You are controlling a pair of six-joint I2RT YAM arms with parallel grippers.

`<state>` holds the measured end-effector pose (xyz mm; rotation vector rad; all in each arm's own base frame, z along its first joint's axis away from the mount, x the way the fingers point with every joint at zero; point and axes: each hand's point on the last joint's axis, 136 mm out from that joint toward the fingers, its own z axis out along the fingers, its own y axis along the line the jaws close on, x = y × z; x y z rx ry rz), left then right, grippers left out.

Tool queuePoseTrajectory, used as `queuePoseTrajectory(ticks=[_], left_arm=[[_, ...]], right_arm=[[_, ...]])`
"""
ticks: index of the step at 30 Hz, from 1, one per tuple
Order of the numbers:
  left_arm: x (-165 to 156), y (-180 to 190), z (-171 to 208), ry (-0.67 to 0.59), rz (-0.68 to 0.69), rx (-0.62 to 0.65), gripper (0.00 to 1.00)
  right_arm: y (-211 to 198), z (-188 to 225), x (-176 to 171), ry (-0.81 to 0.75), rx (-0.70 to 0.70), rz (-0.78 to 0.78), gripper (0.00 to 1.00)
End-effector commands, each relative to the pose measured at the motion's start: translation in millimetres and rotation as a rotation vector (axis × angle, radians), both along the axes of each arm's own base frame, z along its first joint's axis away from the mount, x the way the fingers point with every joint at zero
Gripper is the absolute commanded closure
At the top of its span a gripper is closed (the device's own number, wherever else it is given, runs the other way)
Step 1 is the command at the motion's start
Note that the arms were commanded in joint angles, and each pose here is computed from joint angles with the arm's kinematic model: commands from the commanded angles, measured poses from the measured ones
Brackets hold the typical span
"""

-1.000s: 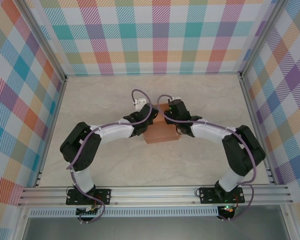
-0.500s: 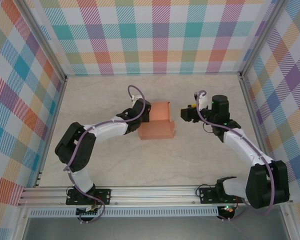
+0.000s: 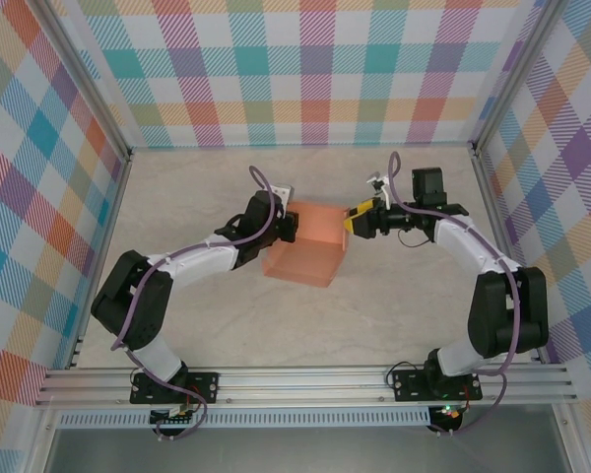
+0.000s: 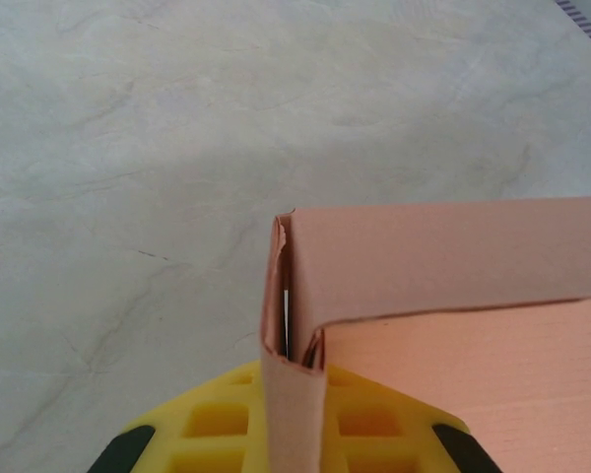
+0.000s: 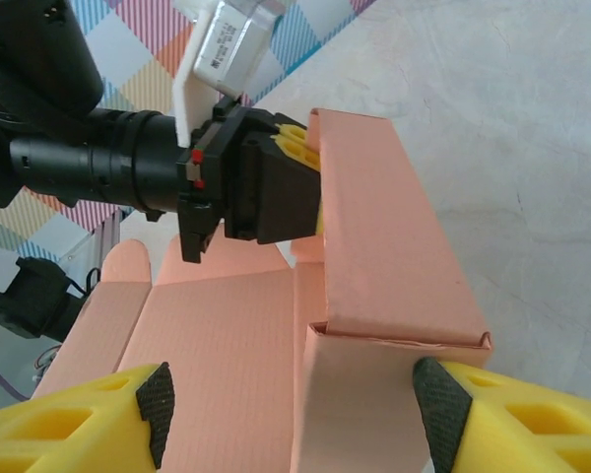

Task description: Fold the paper box

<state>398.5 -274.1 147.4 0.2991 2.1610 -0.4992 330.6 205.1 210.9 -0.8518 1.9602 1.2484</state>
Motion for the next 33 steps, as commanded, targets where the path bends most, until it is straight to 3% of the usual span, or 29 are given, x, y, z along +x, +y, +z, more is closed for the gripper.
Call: queuePoseTrajectory(ticks=[1, 10, 15, 20, 28, 33], left_arm=[[1.4, -9.9, 24.2, -0.061, -0.053, -0.074, 1.0], [-1.0, -14.3, 25.2, -0.057, -0.07, -0.107, 1.0], [-3.0, -17.0, 23.2, -0.052, -0.085, -0.119, 1.0], [-2.1, -19.3, 22.7, -0.046, -0.091, -0.121, 1.0], [1.9, -22.7, 18.7, -0.032, -0.082, -0.124, 1.0], [4.0, -22.4, 18.3, -0.034, -0.065, -0.131, 1.0]], right_arm=[[2.6, -1.2, 3.1, 0.018, -0.019, -0.013, 0.32], [-2.0, -21.0, 17.3, 0.052, -0.096, -0.1, 0.34], [1.2, -20.4, 16.7, 0.062, -0.071, -0.079, 0.34], [7.5, -16.3, 13.4, 0.075, -0.051, -0.048, 0.55], [6.5, -40.4, 21.4, 0.162, -0.131, -0.16, 0.72], [3.4, -62.9, 28.7, 0.193, -0.228, -0.269, 0.72]])
